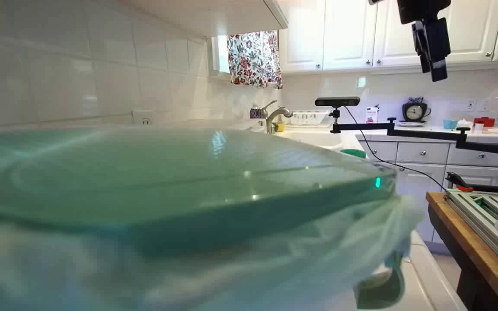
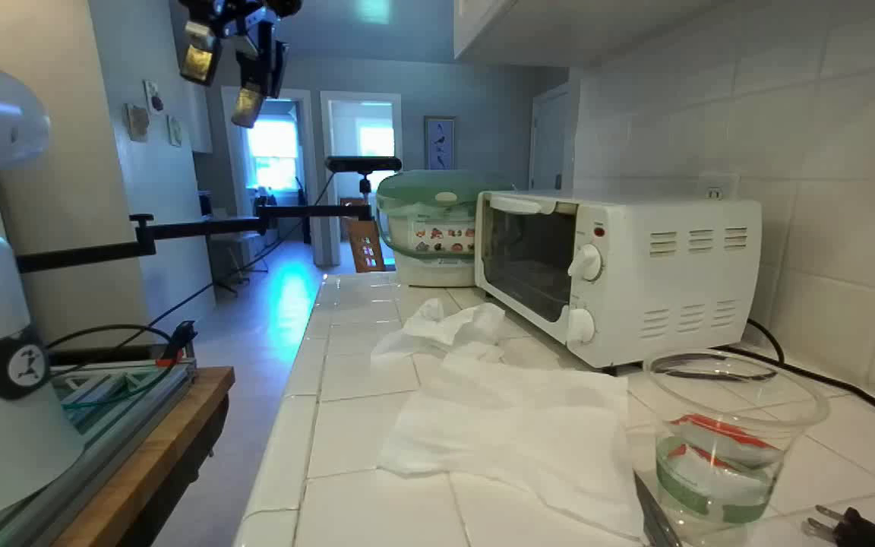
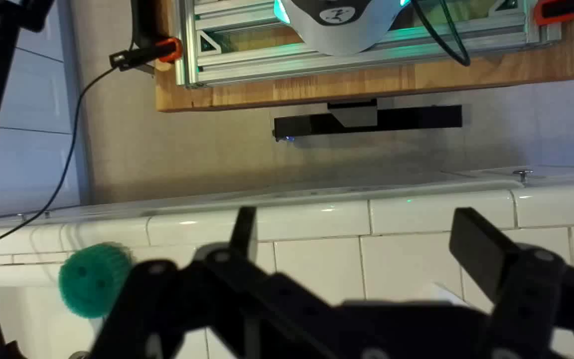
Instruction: Pick up the tissue and then use it to wipe the mini oven door
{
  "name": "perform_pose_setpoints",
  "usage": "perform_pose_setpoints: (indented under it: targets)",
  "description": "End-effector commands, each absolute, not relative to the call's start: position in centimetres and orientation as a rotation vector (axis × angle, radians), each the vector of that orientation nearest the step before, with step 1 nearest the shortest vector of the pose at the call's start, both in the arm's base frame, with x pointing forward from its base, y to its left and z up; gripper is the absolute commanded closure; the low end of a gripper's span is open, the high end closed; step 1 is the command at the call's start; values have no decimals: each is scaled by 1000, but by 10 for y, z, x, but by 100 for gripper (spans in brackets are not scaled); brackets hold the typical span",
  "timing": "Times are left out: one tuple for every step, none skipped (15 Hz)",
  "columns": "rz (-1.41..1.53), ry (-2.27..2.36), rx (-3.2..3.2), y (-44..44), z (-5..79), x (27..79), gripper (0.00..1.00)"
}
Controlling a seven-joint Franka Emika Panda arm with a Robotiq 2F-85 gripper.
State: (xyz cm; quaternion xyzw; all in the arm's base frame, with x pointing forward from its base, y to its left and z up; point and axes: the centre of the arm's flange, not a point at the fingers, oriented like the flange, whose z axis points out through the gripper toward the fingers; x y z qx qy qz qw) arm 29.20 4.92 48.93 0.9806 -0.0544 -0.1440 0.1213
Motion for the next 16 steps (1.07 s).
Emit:
perform_pose_setpoints:
  targets:
    - [-421, -159, 2863, 49, 489, 292, 0]
    - [-421, -159, 2863, 49, 489, 292, 0]
    - [-421, -159, 2863, 49, 489, 292, 0]
    - [-421, -159, 2863, 49, 489, 292, 0]
    - [-421, -159, 2863, 49, 489, 292, 0]
    - [-421, -159, 2863, 49, 489, 292, 0]
    - [-421, -159, 2863, 49, 489, 292, 0]
    - [-421, -159, 2863, 49, 489, 292, 0]
    - [-404, -198, 2851, 46, 485, 296, 0]
    - [-350, -241, 2857, 42, 479, 301, 0]
    - [-315, -272, 2862, 39, 475, 305, 0]
    - [-246, -314, 2870, 33, 467, 312, 0]
    - [-209, -341, 2868, 28, 462, 317, 0]
    - [-178, -367, 2874, 20, 454, 323, 0]
    - [-151, -393, 2879, 14, 447, 327, 0]
    - [-121, -426, 2886, 6, 439, 333, 0]
